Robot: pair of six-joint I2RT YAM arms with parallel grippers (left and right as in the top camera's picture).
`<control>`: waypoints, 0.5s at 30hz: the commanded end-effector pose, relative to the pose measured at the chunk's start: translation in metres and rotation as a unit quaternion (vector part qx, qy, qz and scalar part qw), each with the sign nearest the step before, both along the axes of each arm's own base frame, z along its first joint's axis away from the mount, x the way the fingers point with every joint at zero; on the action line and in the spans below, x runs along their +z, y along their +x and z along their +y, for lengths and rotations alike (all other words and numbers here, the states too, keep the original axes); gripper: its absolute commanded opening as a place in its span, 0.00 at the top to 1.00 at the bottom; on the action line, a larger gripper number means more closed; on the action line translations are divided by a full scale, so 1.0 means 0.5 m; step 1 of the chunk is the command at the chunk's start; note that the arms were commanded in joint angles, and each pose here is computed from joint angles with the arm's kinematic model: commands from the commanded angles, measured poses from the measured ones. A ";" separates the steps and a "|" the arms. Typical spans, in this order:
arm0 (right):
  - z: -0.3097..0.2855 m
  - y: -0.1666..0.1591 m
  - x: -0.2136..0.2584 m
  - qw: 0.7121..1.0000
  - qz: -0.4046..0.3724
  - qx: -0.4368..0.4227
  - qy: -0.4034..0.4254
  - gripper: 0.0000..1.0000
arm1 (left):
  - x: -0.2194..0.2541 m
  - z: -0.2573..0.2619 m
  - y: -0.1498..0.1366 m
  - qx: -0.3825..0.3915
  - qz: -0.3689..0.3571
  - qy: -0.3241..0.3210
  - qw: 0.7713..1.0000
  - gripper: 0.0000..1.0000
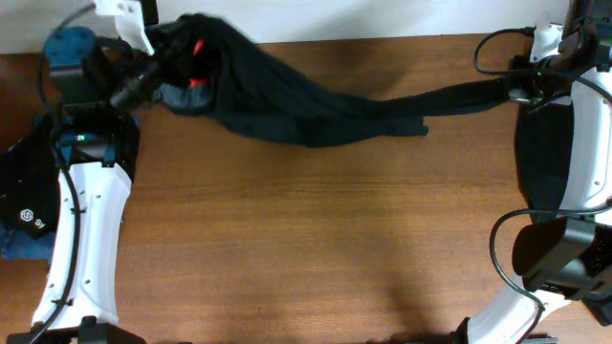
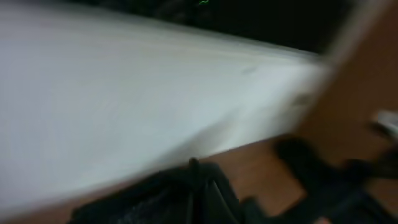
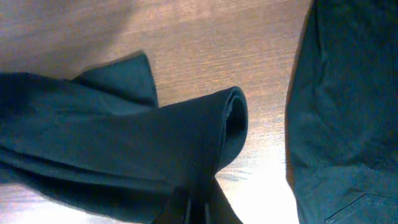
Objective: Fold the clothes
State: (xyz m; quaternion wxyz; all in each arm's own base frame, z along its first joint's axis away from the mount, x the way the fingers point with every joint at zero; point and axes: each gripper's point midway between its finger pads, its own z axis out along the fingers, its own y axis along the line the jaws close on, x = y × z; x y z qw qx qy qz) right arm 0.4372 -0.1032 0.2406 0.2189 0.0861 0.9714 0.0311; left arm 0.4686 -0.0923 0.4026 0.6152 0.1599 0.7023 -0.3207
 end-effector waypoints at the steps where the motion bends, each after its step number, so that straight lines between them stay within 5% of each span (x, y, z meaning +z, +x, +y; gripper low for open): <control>1: -0.005 -0.006 0.016 1.000 -0.009 -0.006 -0.001 0.96 | 0.057 -0.049 -0.078 -0.115 -0.049 0.004 0.992 0.92; 4: -0.005 -0.006 0.016 1.000 -0.009 -0.006 -0.001 0.96 | 0.047 -0.049 -0.078 -0.115 -0.035 0.002 0.993 0.73; 7: -0.005 -0.006 0.016 1.000 -0.009 -0.006 -0.001 0.96 | 0.037 -0.048 -0.078 -0.114 -0.020 -0.001 0.993 0.70; 8: -0.005 -0.006 0.016 1.000 -0.009 -0.006 -0.001 0.96 | 0.035 -0.048 -0.078 -0.114 -0.017 -0.001 0.993 0.60; 15: -0.005 -0.006 0.016 1.000 -0.009 -0.006 -0.001 0.96 | 0.019 -0.031 -0.057 -0.075 0.002 -0.001 0.997 0.59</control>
